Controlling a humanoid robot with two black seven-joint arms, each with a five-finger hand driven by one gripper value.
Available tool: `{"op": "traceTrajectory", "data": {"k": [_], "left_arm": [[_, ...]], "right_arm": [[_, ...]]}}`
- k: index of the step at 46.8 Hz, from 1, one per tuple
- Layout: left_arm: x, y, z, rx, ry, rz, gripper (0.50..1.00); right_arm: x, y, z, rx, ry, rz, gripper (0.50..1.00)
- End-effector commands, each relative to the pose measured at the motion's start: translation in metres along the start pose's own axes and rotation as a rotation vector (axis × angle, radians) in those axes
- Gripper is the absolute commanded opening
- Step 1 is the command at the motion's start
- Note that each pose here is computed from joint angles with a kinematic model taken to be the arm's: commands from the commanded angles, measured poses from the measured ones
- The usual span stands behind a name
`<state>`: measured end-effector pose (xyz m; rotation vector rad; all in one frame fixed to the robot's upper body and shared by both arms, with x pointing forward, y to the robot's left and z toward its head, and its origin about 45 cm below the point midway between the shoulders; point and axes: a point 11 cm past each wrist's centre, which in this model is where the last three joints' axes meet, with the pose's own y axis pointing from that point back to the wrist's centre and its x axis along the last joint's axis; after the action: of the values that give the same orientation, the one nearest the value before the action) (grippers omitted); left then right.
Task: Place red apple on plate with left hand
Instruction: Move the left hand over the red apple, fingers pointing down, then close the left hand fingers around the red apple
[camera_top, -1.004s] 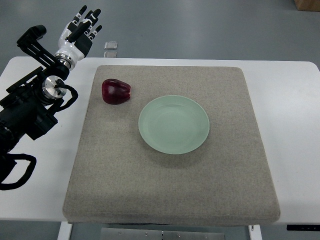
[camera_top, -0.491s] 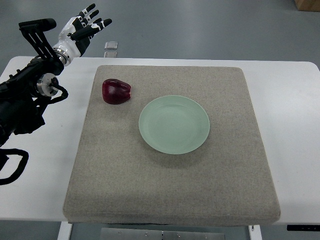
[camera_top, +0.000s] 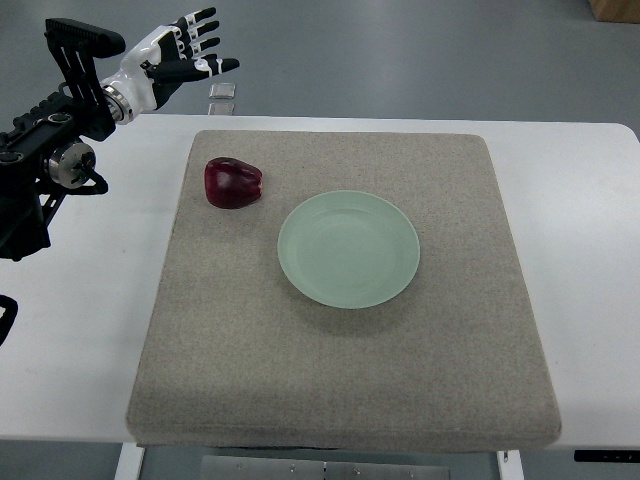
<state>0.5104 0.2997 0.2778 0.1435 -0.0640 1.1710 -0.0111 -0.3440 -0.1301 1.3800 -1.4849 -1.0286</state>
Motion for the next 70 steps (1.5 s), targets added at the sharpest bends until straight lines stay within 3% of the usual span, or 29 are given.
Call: {"op": "traceTrajectory", "data": {"k": [1,10,23,52,70], "left_arm": [[-0.001,0.005,0.001,0.024,-0.075,-0.042,0.992],[-0.002,0.013,0.009,0.068,-0.283,-0.128,0.992],[-0.03,0.018,0.009,0.114,-0.519,-0.302,0.992],[-0.033,0.019,-0.012,0.224,-1.008,-0.401,0.992],[-0.051,0.019,-0.023,0.231,-1.056,-0.468,0.992]], "right_arm": [[0.0,0.0,0.0,0.0,0.001,0.0,0.964],[0.0,0.0,0.0,0.0,-0.001,0.0,0.964],[0.0,0.0,0.0,0.0,0.001,0.0,0.964],[0.0,0.0,0.0,0.0,0.001,0.0,0.964],[0.0,0.0,0.0,0.0,0.001,0.0,0.964]]}}
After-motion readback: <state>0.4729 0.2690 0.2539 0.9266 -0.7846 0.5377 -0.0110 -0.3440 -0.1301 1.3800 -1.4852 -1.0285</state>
